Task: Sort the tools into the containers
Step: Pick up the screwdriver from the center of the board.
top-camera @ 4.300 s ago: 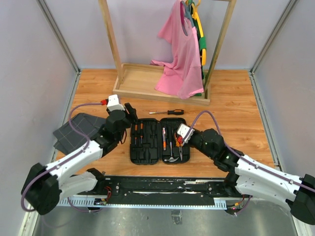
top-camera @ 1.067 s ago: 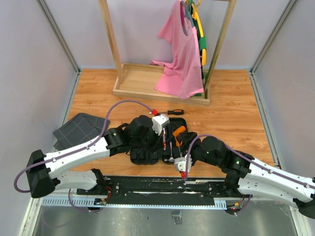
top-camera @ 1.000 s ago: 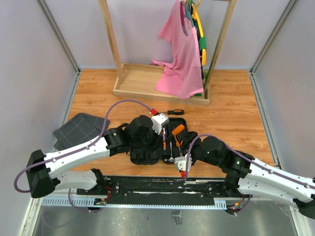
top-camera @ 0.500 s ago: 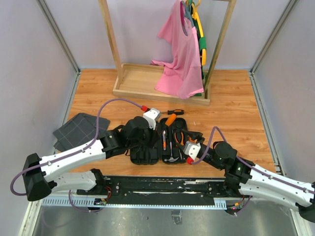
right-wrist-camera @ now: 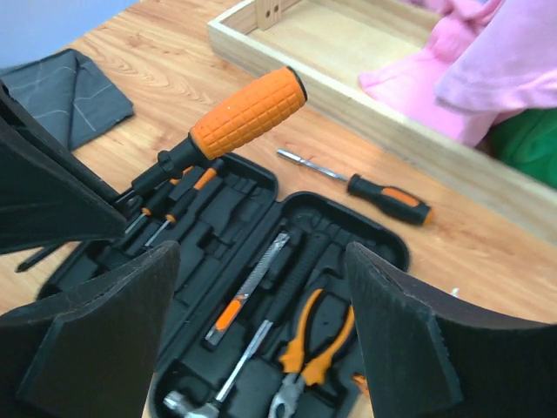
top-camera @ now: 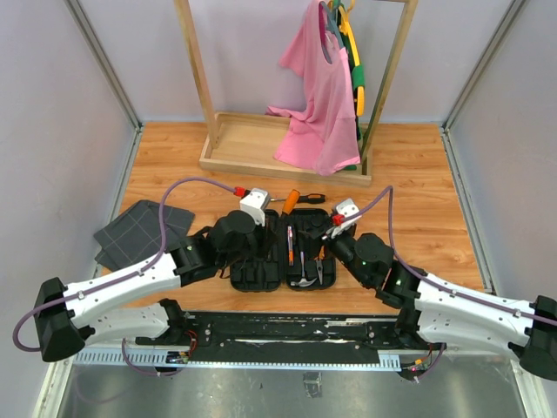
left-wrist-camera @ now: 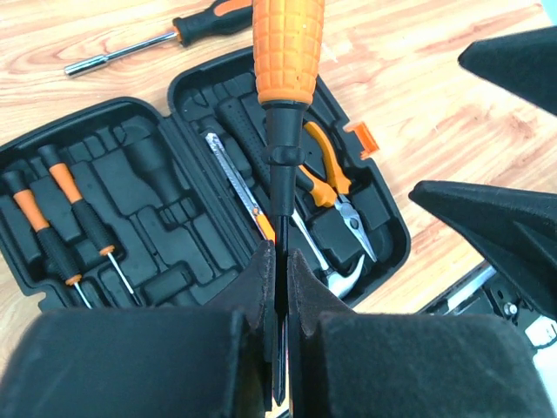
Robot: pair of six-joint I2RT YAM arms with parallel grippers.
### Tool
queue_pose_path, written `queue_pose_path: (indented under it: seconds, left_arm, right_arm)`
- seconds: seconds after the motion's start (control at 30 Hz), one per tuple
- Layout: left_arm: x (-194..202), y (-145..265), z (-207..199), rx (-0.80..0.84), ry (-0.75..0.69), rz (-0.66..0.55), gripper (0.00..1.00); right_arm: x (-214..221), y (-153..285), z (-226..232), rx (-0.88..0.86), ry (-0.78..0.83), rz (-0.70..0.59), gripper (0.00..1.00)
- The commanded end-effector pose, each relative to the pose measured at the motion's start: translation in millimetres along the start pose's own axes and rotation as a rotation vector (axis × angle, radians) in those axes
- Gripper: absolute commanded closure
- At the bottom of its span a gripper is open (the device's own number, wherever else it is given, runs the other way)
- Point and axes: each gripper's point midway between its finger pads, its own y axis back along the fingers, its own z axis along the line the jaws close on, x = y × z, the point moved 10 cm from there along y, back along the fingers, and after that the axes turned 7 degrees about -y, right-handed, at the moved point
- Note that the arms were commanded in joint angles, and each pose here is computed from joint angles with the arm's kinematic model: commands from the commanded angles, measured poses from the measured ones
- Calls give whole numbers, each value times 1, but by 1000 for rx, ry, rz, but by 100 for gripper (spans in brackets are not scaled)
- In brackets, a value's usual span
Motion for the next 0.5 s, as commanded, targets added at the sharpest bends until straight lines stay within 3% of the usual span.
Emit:
queue_pose_path:
  seconds: [0.0,0.27,0.37,0.47]
  left_arm:
    - [-9,0,3,-63,68,-95,99]
    - [-9,5,10,-109,109,-152,99]
    - [-9,6,10,-103,112,-162,100]
    - [-9,7,11,-101,108,-168,100]
  right_arm:
    - [-5,-11,12,16,-240,40,21]
    - [-1,-16,15,60,-355,47,24]
    - [-3,-19,7,165,-487,12,27]
    - [-6,-24,-2,149,-626,8,27]
